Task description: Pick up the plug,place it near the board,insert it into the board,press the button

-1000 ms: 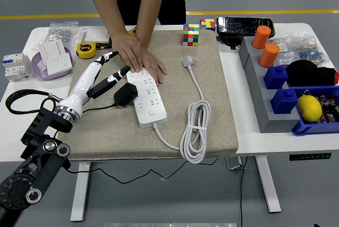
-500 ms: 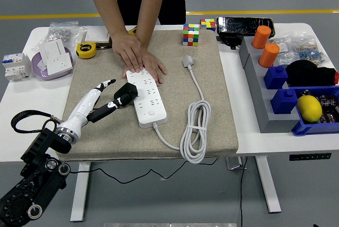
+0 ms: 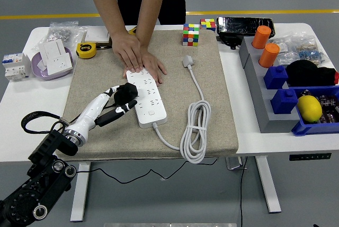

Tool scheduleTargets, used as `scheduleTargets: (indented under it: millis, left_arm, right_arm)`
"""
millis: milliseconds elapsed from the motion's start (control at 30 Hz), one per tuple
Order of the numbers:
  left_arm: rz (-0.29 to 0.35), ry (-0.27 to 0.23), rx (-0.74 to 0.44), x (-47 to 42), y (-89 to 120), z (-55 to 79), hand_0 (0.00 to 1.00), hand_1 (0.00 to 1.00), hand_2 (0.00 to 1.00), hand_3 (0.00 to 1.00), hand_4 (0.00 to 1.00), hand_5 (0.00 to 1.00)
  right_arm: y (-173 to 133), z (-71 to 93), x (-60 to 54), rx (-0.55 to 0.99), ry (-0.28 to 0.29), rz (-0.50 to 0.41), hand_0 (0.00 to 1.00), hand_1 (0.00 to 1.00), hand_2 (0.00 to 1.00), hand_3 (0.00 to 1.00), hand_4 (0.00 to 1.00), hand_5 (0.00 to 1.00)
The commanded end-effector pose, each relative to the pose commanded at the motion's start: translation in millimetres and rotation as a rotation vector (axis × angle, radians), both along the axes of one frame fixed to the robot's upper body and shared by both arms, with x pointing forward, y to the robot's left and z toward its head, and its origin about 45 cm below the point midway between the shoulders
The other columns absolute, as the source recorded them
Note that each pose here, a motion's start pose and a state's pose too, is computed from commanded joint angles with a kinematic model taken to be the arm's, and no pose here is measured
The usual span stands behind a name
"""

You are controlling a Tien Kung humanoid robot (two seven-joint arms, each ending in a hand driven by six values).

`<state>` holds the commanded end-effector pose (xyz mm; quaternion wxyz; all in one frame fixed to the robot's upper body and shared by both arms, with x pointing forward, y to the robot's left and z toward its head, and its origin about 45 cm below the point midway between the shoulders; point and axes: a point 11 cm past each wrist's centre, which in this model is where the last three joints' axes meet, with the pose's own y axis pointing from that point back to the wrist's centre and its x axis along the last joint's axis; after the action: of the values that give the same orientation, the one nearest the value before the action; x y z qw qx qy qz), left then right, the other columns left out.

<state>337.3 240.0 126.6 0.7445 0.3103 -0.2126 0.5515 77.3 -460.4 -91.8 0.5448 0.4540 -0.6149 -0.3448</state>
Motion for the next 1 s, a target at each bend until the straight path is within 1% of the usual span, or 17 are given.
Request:
scheduleTargets:
  millis: [267, 533, 700, 1000]
  left_arm:
    - [-0.025, 0.000, 0.008, 1.7, -8.3, -0.2, 0.998, 0.998, 0.976, 0.929, 0.998, 0.998]
    - [-0.039, -0.002, 0.020, 3.0, -11.7, 0.3, 0.998, 0.998, 0.975, 0.926, 0.998, 0.998]
    - [-0.048, -0.008, 0.028, 4.4, -14.3, 2.0, 0.998, 0.998, 0.972, 0.921, 0.998, 0.998]
    - [-0.061, -0.030, 0.049, 9.7, -16.9, 8.7, 0.998, 0.998, 0.967, 0.921, 0.998, 0.998]
  right_arm:
    - [-1.2, 0.6, 0.4, -0.002, 0.002, 0.005, 0.831, 0.765, 0.761, 0.795, 0.998, 0.919]
    - [-2.2, 0.7, -1.1, -0.003, 0.004, 0.005, 0.831, 0.765, 0.761, 0.795, 0.998, 0.919]
    - [-1.9, 0.8, 0.1, -0.001, -0.001, 0.003, 0.831, 0.765, 0.761, 0.794, 0.998, 0.919]
    - [-1.6, 1.0, 1.6, -0.001, -0.004, 0.001, 0.830, 0.765, 0.761, 0.794, 0.998, 0.920]
